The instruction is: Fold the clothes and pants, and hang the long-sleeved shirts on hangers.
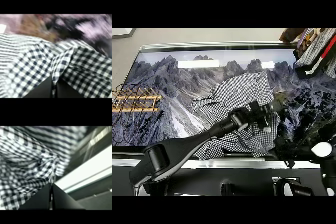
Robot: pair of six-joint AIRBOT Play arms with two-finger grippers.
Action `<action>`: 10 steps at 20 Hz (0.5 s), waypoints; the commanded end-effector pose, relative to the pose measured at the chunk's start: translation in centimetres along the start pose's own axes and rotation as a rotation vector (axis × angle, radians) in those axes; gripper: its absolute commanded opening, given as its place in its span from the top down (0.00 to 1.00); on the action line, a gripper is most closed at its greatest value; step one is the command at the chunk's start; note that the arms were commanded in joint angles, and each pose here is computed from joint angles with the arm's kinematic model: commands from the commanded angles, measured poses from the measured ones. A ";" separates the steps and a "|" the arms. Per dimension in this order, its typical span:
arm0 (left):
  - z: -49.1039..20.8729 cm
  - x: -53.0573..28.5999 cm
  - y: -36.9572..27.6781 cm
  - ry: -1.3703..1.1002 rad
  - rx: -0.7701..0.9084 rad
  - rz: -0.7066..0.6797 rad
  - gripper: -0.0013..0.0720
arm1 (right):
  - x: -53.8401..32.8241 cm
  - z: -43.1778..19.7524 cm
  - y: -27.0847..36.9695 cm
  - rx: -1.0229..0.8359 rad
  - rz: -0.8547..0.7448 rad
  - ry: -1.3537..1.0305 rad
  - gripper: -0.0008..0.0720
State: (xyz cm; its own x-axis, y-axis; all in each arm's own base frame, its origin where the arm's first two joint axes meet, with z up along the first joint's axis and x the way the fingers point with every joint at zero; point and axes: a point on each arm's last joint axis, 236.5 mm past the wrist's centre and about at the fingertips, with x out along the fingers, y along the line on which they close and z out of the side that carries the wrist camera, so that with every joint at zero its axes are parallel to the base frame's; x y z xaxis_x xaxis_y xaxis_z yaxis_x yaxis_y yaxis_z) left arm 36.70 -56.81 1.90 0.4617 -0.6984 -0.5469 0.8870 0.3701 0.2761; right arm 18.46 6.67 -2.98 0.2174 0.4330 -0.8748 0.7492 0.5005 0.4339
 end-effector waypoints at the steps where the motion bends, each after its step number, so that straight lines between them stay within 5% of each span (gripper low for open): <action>1: 2.3 -3.5 5.7 0.004 -0.164 0.061 0.96 | -6.1 5.0 5.3 -0.131 0.069 -0.241 0.95; 4: 4.8 -8.4 13.3 -0.065 -0.345 0.163 0.96 | -11.1 8.2 12.6 -0.233 0.151 -0.297 0.95; 10: 9.8 -22.4 26.7 -0.273 -0.411 0.396 0.96 | -20.4 10.6 31.7 -0.578 0.423 -0.418 0.95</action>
State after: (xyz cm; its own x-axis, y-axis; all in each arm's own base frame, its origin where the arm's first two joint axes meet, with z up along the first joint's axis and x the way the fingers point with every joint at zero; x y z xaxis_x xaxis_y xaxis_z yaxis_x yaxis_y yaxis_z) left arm 48.55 -42.83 23.11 0.7179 -0.6184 -0.3196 0.6718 0.7359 0.0849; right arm 39.11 3.06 19.01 0.6230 0.3583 -0.6953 0.3476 0.6694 0.6565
